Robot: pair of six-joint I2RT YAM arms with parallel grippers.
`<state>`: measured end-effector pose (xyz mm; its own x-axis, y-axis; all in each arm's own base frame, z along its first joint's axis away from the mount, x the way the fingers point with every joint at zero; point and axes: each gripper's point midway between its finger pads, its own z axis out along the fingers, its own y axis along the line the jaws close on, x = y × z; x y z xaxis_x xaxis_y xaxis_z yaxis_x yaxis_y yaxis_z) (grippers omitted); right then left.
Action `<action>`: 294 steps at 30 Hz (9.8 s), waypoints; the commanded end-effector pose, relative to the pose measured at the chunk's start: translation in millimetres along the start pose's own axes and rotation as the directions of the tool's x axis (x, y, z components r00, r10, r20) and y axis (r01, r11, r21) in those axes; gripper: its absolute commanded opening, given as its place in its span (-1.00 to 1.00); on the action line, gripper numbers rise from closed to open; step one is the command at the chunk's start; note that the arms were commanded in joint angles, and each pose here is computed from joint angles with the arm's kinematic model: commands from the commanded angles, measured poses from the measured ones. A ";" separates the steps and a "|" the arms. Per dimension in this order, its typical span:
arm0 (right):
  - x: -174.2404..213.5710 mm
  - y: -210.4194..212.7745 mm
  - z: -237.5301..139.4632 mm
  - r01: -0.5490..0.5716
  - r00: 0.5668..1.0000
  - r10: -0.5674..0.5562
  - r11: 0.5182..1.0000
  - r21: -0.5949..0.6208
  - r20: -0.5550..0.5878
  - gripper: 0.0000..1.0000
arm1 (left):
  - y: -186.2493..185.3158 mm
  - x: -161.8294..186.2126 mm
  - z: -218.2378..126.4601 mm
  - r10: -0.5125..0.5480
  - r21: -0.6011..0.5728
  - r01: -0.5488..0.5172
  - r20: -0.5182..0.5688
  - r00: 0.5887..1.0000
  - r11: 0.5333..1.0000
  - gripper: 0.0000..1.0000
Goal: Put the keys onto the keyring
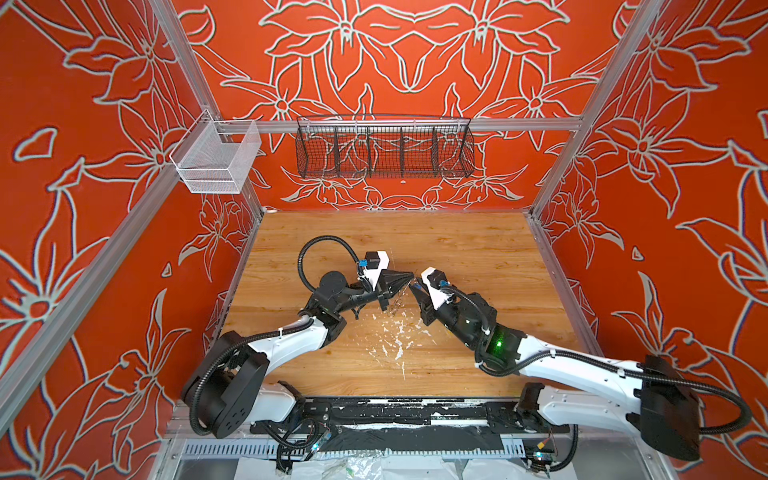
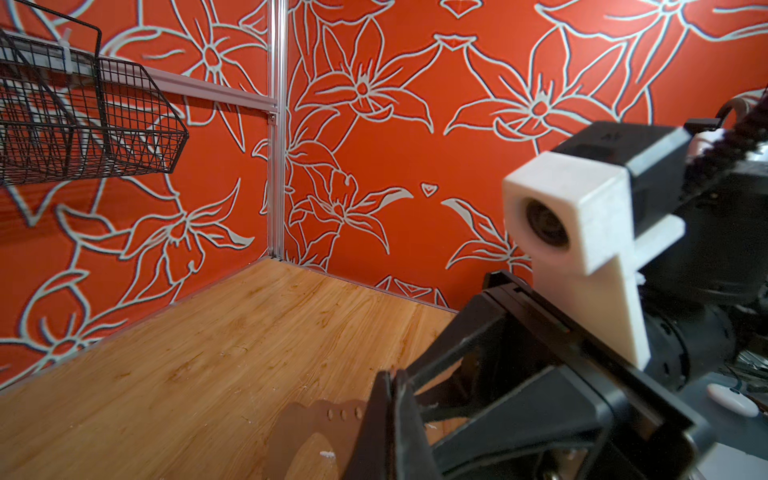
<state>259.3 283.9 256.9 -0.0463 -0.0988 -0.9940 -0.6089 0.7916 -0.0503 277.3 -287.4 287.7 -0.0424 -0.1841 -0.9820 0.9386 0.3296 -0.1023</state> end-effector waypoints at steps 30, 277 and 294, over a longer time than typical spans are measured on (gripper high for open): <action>-11.4 -11.6 -11.1 0.147 0.989 -0.145 0.988 0.055 -0.034 -1.00 | 11.2 -13.9 1.0 0.048 -0.077 -0.046 0.017 0.999 0.996 -0.19; 58.1 -35.9 -26.9 0.354 0.869 -0.364 0.930 -0.092 -0.334 -1.00 | 6.4 44.4 5.8 0.307 0.106 -0.289 -0.316 0.898 0.952 -0.32; 55.4 -21.6 -42.0 0.716 0.508 -0.807 0.590 -0.373 -0.301 -1.00 | -4.4 30.6 -8.9 0.273 0.194 -0.223 -0.289 0.918 0.955 -0.33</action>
<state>232.0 240.4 206.5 0.1776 -0.8236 -0.5387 -0.7223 0.2627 -0.6397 280.3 -285.5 241.2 0.0714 0.2143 -0.9741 0.9645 0.2342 0.1223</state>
